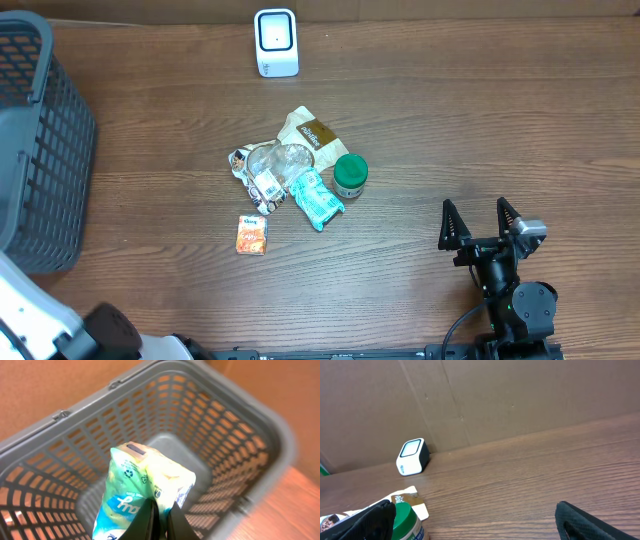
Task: Scan the item barcode
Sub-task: 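Reach the left gripper into the basket and grasp the green Kleenex pack, then carry the green Kleenex pack toward the pile on the table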
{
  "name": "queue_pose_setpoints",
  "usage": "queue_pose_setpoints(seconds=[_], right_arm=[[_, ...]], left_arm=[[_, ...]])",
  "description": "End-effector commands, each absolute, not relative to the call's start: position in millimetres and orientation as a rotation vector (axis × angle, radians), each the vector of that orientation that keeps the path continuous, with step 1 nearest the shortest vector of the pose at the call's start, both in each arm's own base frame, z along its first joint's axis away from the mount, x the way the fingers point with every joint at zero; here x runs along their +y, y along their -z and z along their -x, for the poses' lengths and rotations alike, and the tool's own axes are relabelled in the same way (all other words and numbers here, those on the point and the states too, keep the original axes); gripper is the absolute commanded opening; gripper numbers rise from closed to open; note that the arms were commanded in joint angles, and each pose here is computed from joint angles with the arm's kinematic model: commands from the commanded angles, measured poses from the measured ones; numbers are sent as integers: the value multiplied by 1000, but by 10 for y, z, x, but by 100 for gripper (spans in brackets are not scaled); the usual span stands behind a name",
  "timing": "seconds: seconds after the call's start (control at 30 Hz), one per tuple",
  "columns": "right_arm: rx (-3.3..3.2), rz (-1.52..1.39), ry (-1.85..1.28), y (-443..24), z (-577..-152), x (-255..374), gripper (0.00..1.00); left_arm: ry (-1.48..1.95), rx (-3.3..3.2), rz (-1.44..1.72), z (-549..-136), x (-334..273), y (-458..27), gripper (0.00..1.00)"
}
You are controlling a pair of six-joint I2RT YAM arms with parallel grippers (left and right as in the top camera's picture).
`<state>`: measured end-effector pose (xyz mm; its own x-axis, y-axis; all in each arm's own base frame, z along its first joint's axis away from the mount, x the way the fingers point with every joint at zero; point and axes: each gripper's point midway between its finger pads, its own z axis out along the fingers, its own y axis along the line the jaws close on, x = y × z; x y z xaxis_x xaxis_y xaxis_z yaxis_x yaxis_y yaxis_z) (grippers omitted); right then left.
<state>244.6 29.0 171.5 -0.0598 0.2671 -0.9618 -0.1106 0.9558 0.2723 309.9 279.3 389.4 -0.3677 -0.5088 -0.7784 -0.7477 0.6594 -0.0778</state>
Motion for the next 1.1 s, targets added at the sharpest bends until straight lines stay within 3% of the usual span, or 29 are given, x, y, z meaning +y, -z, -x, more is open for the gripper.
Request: queue_pose_setpoints(seconds=[0.0, 0.4, 0.8, 1.07], right_arm=[[1600, -115, -316, -1696, -2445, 308, 100], [1599, -115, -317, -1697, -2445, 308, 100], [1599, -115, -316, -1697, -2445, 308, 100], [1599, -115, -316, -1697, -2445, 308, 100]], left_arm=[[-186, 2029, 864, -3075, 2321, -4151, 4], [-13, 2470, 566, -3233, 1186, -3414, 4], [199, 2870, 335, -3233, 116, -1895, 4], [315, 2950, 284, -3092, -836, -1278, 4]])
